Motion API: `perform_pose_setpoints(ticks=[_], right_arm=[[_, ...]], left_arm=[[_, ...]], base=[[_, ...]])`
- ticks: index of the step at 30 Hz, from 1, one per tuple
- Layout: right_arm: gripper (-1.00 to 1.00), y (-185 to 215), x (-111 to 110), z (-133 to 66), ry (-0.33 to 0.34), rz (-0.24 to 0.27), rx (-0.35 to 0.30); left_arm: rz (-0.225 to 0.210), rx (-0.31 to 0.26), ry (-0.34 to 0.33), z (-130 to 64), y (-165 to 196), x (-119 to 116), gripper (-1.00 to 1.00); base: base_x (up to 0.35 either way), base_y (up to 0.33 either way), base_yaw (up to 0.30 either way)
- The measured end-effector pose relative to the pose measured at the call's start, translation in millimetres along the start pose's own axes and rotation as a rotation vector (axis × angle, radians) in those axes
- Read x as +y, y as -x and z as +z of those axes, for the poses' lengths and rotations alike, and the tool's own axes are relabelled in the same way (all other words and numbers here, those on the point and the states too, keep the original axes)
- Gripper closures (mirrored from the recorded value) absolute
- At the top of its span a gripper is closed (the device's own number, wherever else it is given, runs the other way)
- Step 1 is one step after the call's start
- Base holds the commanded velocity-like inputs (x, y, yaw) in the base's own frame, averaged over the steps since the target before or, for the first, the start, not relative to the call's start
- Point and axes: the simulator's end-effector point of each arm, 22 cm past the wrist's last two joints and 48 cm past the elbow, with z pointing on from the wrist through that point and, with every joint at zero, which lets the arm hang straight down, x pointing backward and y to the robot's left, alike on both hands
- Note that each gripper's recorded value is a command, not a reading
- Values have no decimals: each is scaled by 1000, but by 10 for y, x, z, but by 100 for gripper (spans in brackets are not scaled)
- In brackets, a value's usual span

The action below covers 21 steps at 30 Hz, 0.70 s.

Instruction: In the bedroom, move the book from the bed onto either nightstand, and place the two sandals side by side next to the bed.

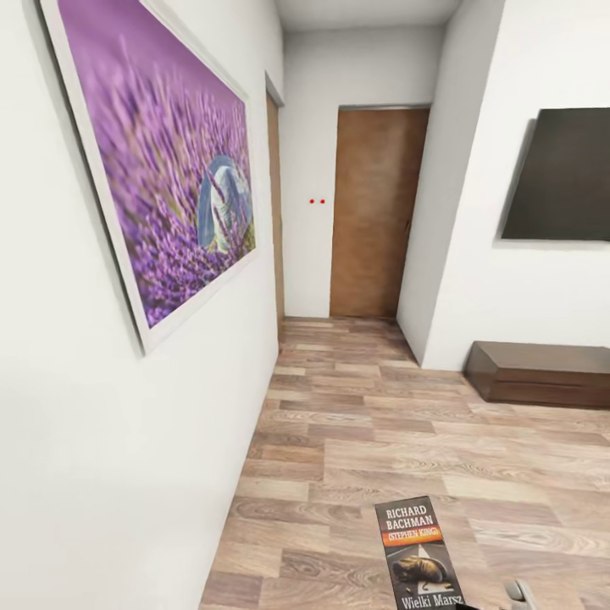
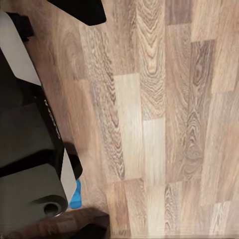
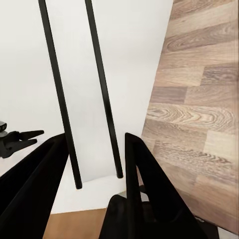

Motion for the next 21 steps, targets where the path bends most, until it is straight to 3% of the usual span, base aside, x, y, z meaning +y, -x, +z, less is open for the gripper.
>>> perform_pose_setpoints(ticks=[10, 14, 21], right_arm=[[100, 0, 0, 1, 0, 0, 0], [100, 12, 1, 2, 0, 0, -4], [100, 8, 1, -1, -1, 0, -3]], left_arm=[[0, 0, 0, 0, 0, 0, -100], [0, 0, 0, 0, 0, 0, -100], [0, -1, 0, -4, -1, -1, -100]], base=[[4, 0, -253], [2, 0, -58], [284, 0, -3]])
